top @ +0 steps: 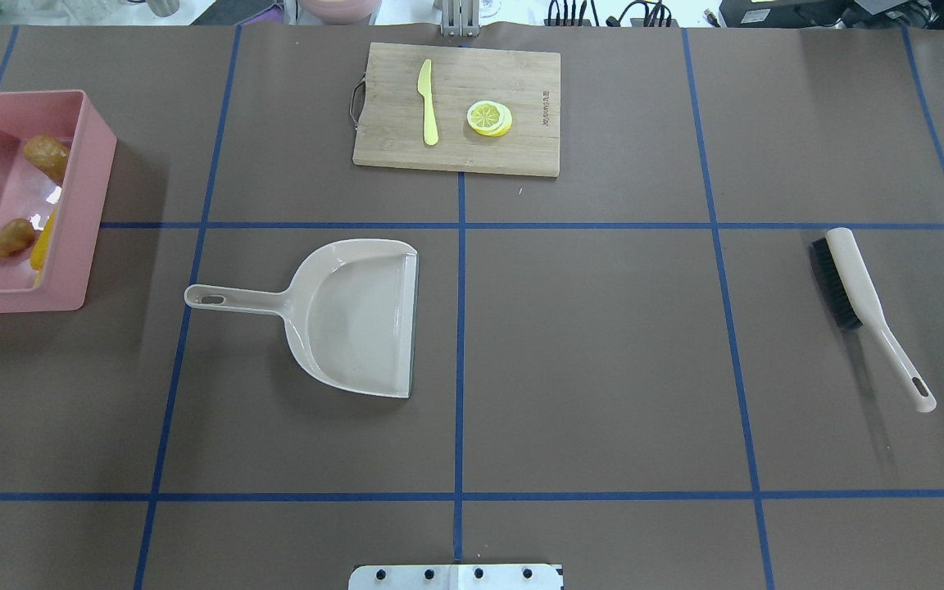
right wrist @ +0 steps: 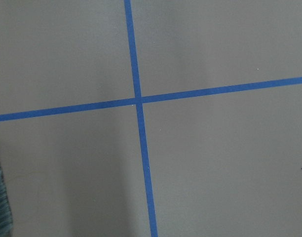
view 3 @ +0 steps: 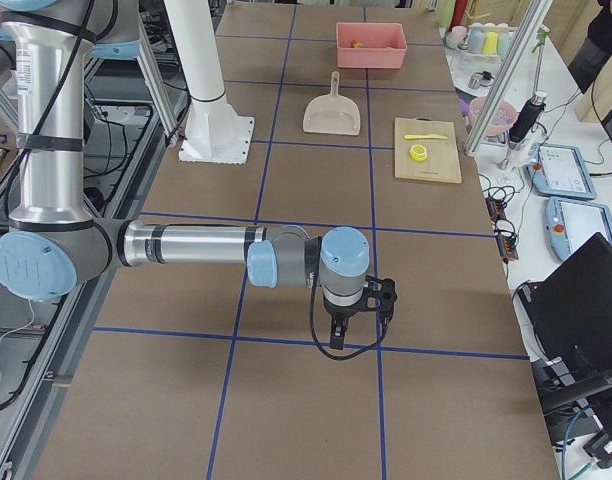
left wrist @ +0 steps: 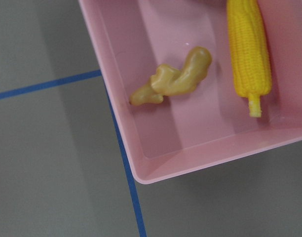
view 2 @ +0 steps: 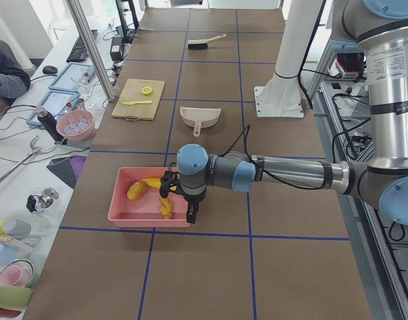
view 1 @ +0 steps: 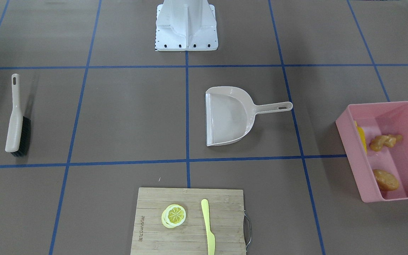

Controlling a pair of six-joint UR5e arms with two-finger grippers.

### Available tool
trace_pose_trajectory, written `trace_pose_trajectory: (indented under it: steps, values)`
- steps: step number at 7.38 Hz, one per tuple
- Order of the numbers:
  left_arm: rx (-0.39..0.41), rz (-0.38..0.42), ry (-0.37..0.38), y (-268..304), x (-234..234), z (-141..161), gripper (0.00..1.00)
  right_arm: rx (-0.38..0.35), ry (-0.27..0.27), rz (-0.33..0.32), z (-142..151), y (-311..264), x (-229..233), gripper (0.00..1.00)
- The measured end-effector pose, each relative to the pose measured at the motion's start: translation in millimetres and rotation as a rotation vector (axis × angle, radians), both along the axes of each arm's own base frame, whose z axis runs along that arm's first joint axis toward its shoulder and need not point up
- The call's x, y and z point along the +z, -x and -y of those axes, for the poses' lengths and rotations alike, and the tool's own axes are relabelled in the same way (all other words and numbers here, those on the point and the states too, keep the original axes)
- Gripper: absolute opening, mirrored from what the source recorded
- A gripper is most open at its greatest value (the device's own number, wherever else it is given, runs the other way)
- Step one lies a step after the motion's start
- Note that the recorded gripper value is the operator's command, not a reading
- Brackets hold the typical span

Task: Sweep and dump trash into bin

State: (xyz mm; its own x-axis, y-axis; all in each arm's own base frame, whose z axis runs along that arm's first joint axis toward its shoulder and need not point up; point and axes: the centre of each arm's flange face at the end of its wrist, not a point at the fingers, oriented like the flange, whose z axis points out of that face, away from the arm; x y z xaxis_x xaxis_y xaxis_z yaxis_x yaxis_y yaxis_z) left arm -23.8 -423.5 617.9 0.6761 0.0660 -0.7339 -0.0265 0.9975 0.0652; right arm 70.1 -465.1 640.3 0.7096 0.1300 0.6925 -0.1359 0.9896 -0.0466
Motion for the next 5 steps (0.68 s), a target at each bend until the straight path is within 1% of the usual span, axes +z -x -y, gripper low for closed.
trace_pose_trajectory:
  steps: [2,3,5]
  values:
    - [-0.038,0.002,0.060,10,21,-7,0.99,0.000,0.003,0.000,0,0,1,1.00]
    - [-0.054,0.001,0.077,16,28,-12,0.99,0.001,0.003,0.000,0,0,2,1.00]
    - [-0.083,0.001,0.082,28,29,-17,0.99,0.001,0.004,0.000,0,0,2,1.00]
